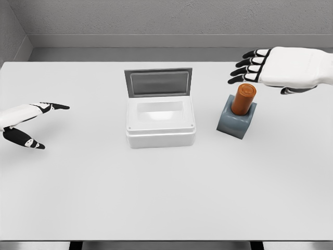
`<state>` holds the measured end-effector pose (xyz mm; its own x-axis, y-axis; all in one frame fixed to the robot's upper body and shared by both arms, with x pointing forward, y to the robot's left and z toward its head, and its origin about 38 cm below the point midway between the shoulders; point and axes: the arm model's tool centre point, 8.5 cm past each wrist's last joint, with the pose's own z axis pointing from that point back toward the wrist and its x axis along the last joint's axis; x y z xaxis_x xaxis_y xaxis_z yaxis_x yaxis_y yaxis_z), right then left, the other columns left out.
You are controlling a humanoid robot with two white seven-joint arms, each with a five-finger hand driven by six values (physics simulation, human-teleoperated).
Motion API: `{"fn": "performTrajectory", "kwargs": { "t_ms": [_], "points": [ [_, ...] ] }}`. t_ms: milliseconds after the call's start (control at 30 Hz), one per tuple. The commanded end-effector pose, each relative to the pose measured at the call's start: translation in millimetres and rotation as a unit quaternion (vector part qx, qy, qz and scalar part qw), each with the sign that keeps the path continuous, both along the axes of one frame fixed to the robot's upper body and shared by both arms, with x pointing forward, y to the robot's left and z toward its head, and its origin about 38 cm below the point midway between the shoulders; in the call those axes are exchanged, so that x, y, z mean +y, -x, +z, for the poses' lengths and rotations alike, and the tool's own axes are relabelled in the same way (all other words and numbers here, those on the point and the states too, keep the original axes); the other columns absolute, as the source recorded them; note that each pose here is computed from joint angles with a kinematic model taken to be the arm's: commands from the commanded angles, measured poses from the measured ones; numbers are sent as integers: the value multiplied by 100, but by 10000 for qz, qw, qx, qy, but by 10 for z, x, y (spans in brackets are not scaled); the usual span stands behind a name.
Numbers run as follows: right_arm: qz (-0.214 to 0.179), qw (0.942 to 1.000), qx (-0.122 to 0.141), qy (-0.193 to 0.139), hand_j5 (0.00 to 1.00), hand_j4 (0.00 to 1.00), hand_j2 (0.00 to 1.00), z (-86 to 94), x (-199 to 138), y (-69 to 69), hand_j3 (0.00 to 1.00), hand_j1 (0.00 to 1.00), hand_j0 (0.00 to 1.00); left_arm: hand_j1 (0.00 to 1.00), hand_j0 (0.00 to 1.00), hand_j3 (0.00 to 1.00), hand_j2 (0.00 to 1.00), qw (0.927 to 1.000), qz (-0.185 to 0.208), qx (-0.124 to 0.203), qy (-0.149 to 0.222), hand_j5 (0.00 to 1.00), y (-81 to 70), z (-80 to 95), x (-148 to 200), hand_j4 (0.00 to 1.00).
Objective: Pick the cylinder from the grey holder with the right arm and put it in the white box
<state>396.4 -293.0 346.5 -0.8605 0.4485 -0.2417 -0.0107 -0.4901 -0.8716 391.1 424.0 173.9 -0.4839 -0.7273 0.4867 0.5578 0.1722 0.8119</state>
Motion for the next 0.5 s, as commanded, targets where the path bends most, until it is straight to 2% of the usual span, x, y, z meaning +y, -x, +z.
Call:
{"fn": "performTrajectory", "kwargs": {
  "t_ms": [0, 67, 133, 167, 200, 267, 333, 367, 400, 433, 467],
  "points": [
    [-7, 10000, 1, -24, 100, 100, 100, 3, 5, -4, 100, 100, 100, 100, 100, 100, 100, 10000, 39, 4, 28, 100, -3, 6, 16, 100],
    [6, 10000, -34, -28, 100, 100, 100, 34, 9, -6, 100, 100, 100, 100, 100, 100, 100, 10000, 30, 63, 29, 100, 11, -35, 8, 100],
    [66, 9999, 24, -88, 100, 100, 100, -8, 60, -24, 100, 100, 100, 100, 100, 100, 100, 9993, 4, 365, 82, 100, 41, -222, -39, 100],
    [92, 9998, 52, -150, 100, 100, 100, -40, 116, -57, 100, 100, 100, 100, 100, 100, 100, 9981, 99, 446, 419, 100, 29, -204, -47, 100],
    [74, 9998, 76, -196, 100, 100, 100, -66, 133, -103, 100, 100, 100, 100, 100, 100, 100, 9975, 112, 429, 542, 100, 0, -153, -61, 100],
    [47, 9997, 187, -152, 100, 100, 100, -165, 174, -193, 100, 100, 100, 100, 100, 100, 100, 9975, 74, 408, 571, 100, -24, -131, -93, 100],
    [-7, 9998, 178, -81, 100, 100, 100, -205, 169, -242, 100, 100, 100, 100, 100, 100, 100, 9961, 59, 389, 790, 100, -48, -60, -134, 100],
    [-24, 9997, 246, -48, 100, 100, 100, -254, 160, -247, 100, 100, 100, 100, 100, 100, 100, 9956, -134, 332, 871, 100, -87, 6, -268, 100],
    [-29, 9994, 337, -5, 100, 100, 100, -321, 158, -252, 100, 100, 100, 100, 100, 100, 100, 9931, -279, 301, 1094, 100, -146, -18, -459, 100],
    [3, 9992, 395, 31, 100, 100, 100, -366, 170, -244, 100, 100, 100, 100, 100, 100, 100, 9873, -256, 373, 1522, 100, -179, -43, -562, 100],
    [25, 9990, 440, 58, 100, 100, 100, -402, 180, -238, 100, 100, 100, 100, 100, 100, 100, 9824, -319, 597, 1742, 100, -159, -59, -586, 100]
  ]
}}
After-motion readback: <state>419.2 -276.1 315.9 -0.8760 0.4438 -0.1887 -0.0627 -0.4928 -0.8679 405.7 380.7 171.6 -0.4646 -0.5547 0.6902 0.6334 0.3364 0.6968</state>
